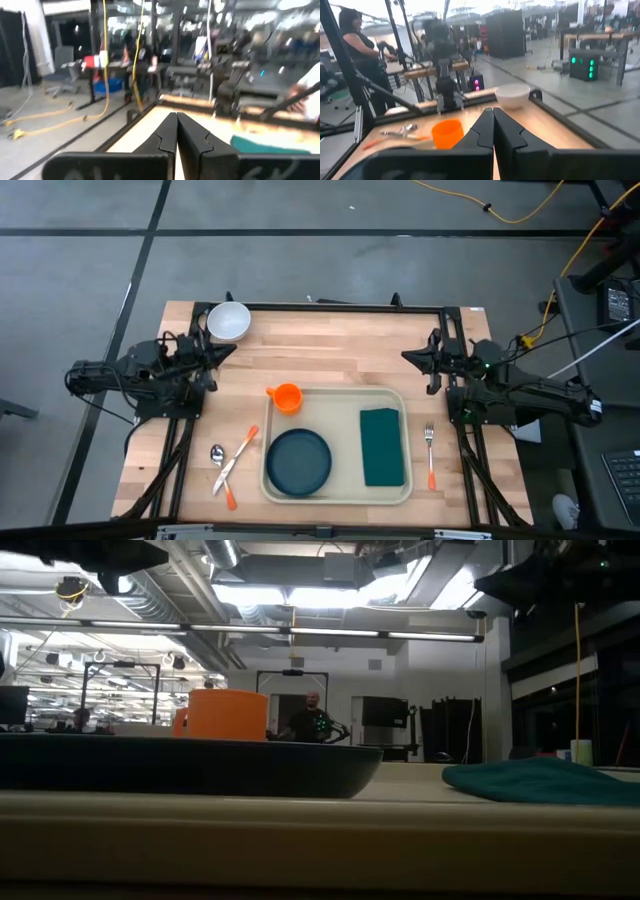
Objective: Set up tray
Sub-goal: Put the white bowl on the black plate
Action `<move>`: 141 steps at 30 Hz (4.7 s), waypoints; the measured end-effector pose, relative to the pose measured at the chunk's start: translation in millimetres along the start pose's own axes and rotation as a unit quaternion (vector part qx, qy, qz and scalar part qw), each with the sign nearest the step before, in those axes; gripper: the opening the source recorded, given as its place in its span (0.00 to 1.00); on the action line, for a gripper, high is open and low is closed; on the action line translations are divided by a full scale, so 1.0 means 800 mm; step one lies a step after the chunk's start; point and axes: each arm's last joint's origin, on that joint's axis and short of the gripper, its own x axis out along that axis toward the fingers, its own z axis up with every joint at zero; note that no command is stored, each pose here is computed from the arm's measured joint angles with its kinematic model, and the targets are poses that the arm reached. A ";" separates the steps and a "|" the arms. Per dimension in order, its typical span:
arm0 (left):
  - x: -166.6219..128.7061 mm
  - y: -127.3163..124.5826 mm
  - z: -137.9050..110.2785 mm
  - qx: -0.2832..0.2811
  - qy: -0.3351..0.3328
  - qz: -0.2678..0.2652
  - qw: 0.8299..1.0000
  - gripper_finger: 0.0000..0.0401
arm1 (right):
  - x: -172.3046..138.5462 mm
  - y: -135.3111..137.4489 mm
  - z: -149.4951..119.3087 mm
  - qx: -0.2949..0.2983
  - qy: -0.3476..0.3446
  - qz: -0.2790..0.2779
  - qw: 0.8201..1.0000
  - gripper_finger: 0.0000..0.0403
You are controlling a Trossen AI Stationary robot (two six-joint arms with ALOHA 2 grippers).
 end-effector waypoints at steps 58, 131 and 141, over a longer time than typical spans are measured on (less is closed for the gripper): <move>0.199 0.194 -0.043 -0.110 0.700 0.182 0.682 0.62 | -0.002 0.004 0.008 0.034 -0.025 0.043 0.998 0.01; 0.176 -0.148 0.112 -0.003 0.535 -0.156 0.830 0.00 | -0.002 0.004 0.007 0.063 -0.021 0.041 0.997 0.01; 0.170 -0.231 0.090 0.059 0.549 -0.302 0.777 0.00 | -0.001 0.000 0.001 0.093 -0.003 -0.002 0.996 0.01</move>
